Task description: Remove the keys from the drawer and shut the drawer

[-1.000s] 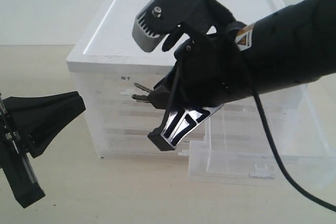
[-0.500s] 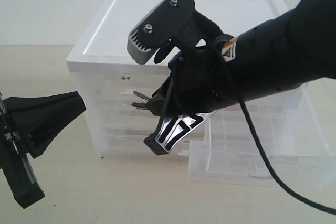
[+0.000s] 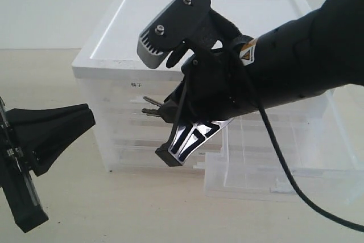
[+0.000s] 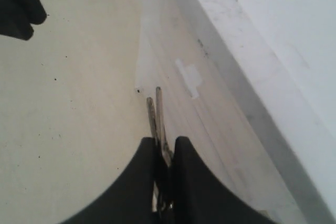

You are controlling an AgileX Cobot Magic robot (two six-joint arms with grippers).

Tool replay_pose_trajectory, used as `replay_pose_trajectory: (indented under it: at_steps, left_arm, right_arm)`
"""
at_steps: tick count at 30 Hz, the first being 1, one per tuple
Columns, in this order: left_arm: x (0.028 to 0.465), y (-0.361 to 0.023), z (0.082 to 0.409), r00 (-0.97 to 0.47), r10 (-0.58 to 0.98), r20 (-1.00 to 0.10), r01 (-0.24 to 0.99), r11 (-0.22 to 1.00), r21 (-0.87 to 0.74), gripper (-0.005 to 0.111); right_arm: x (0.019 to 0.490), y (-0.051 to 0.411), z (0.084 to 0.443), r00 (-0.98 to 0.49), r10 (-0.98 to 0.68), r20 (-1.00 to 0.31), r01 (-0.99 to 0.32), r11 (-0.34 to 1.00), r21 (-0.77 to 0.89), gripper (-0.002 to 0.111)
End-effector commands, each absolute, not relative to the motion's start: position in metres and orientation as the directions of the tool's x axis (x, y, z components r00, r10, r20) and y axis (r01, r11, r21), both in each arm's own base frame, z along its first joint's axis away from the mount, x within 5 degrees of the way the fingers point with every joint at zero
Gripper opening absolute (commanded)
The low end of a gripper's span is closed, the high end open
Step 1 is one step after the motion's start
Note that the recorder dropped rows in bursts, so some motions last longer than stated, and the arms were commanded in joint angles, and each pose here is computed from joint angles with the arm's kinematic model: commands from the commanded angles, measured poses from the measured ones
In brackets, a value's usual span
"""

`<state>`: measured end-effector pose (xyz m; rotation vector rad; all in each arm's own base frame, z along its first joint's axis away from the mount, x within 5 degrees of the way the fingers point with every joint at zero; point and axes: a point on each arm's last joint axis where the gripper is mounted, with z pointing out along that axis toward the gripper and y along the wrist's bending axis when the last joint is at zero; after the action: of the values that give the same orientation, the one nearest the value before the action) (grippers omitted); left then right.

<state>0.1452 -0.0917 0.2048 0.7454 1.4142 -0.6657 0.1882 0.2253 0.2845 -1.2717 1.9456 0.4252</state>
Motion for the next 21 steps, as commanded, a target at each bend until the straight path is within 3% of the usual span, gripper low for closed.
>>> replay_pose_trajectory:
  at_steps: [1,7,16,21]
  left_arm:
    - [0.141,-0.093,0.204,0.044,0.017,-0.999,0.805,0.591,0.046,0.005]
    - [0.14,-0.093,0.204,0.039,0.016,-0.999,0.809,0.586,0.041,0.005]
    - [0.136,-0.097,0.196,-0.026,0.055,-0.998,0.851,0.525,0.007,0.005]
    - [0.146,-0.109,0.182,-0.143,0.12,-0.982,0.91,0.405,-0.082,0.005]
  right_arm:
    - [0.19,0.226,0.288,-0.196,-0.625,-0.755,-0.882,0.448,-0.142,0.004]
    - [0.19,0.226,0.288,-0.197,-0.627,-0.753,-0.883,0.447,-0.141,0.038]
    - [0.189,0.225,0.288,-0.195,-0.625,-0.756,-0.883,0.448,-0.142,0.038]
    - [0.186,0.222,0.297,-0.181,-0.609,-0.772,-0.88,0.451,-0.149,0.038]
